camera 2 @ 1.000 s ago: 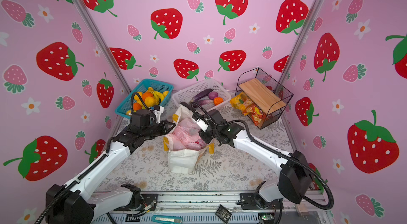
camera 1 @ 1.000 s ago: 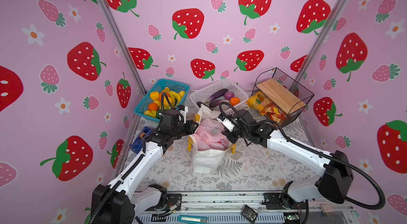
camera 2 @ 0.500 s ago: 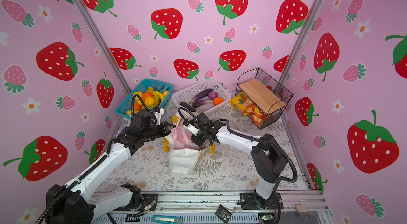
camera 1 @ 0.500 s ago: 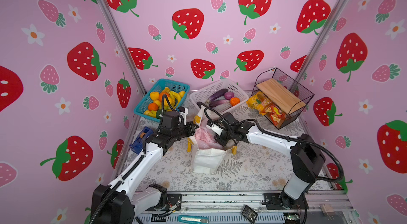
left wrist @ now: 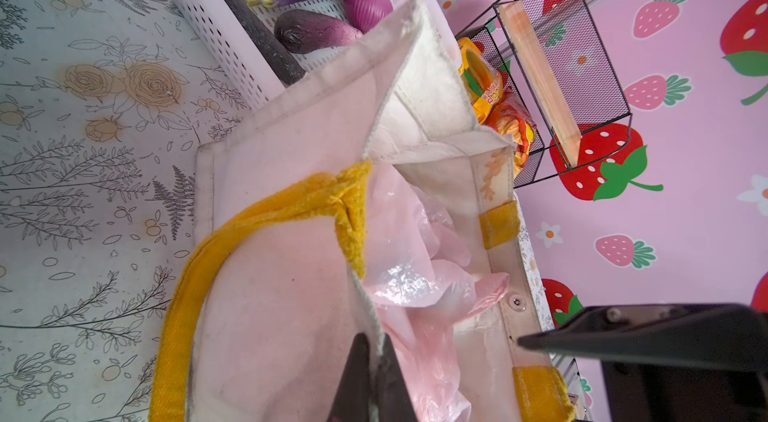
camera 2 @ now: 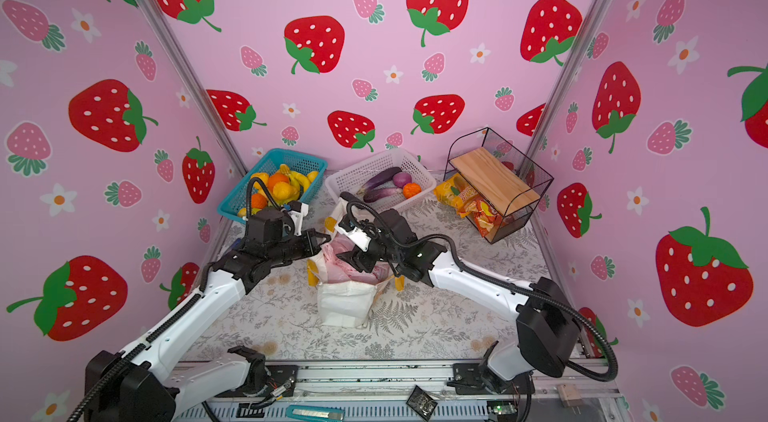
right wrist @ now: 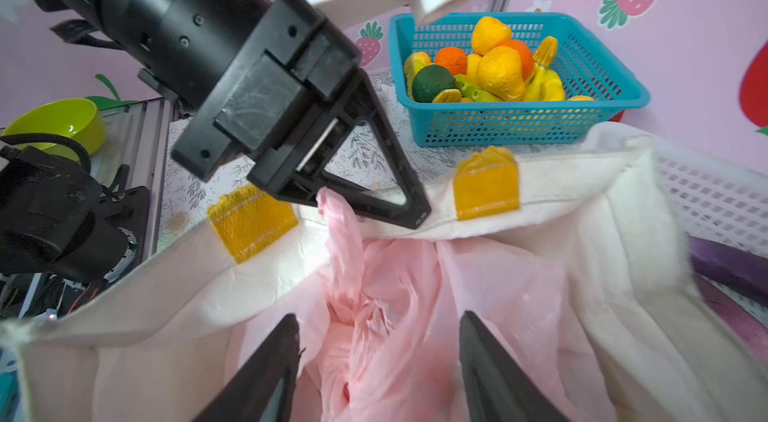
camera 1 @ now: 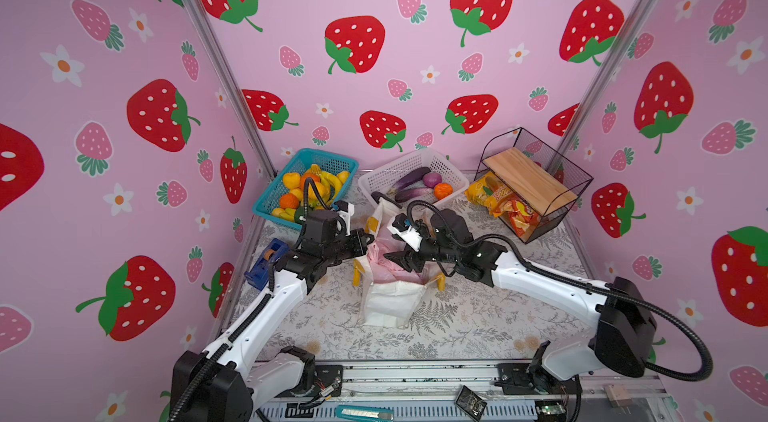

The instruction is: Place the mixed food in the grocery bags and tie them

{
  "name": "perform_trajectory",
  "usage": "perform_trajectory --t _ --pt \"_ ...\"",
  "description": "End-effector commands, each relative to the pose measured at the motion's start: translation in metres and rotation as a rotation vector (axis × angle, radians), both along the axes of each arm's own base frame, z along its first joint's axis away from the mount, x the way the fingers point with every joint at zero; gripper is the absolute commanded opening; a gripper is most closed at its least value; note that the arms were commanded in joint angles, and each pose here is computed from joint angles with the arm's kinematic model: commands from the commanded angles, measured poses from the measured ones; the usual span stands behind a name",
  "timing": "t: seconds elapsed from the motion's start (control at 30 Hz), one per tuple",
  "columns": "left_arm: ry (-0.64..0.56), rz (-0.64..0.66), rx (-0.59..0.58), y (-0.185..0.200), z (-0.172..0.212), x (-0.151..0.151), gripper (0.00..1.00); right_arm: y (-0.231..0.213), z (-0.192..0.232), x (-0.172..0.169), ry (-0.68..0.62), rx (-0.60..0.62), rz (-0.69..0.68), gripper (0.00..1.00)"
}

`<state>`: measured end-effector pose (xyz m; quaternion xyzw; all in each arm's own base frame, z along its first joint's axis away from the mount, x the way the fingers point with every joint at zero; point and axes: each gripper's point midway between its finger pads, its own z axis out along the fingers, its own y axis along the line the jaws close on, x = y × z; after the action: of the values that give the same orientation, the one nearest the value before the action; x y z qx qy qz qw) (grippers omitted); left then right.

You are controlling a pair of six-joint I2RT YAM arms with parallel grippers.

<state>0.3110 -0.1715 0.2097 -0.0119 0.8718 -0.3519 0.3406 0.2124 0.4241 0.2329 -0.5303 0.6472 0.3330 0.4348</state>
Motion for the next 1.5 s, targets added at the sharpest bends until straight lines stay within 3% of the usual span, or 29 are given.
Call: perform_trajectory --t 0.0,0.07,0.2,0.37,0.47,0.6,0.8,0.9,1.07,1.27,1.37,1.47 --pt "0.019 0.007 0.002 0.002 -0.006 -0.003 0.0 0.024 0.002 -0.001 0.005 0.057 0.037 0.57" --pt "0.023 0.006 0.002 0.001 -0.007 -0.003 0.0 0.029 -0.01 0.003 0.026 0.053 0.021 0.5" --pt "0.024 0.002 -0.001 0.001 -0.007 -0.003 0.0 0.029 -0.051 0.012 0.089 0.014 -0.05 0.25" --pt "0.015 0.005 0.002 0.002 -0.004 -0.004 0.0 0.01 -0.121 0.022 0.145 -0.142 -0.157 0.1" --pt "0.007 0.01 -0.001 0.002 -0.002 -0.003 0.0 0.004 -0.149 0.018 0.183 -0.201 -0.162 0.07" --pt "0.008 0.009 -0.001 0.002 -0.002 -0.003 0.0 0.006 -0.143 0.013 0.198 -0.189 -0.137 0.14" --pt "0.016 0.019 0.008 0.004 -0.006 -0.003 0.0 -0.001 -0.064 0.01 0.122 -0.047 -0.112 0.47" --pt "0.014 0.02 0.008 0.005 -0.006 -0.004 0.0 -0.017 -0.029 0.006 0.093 0.009 -0.114 0.56" --pt "0.009 0.02 0.005 0.005 -0.005 -0.005 0.0 -0.067 0.006 0.018 0.052 0.053 -0.236 0.62" --pt "0.006 0.02 0.001 0.005 -0.003 -0.006 0.0 -0.149 -0.016 0.07 0.165 0.02 -0.526 0.63" --pt "0.005 0.018 0.0 0.004 -0.002 -0.006 0.0 -0.161 -0.03 0.084 0.215 0.016 -0.575 0.6" --pt "0.006 0.017 0.001 0.004 -0.002 -0.005 0.0 -0.149 -0.037 0.087 0.25 0.024 -0.539 0.57"
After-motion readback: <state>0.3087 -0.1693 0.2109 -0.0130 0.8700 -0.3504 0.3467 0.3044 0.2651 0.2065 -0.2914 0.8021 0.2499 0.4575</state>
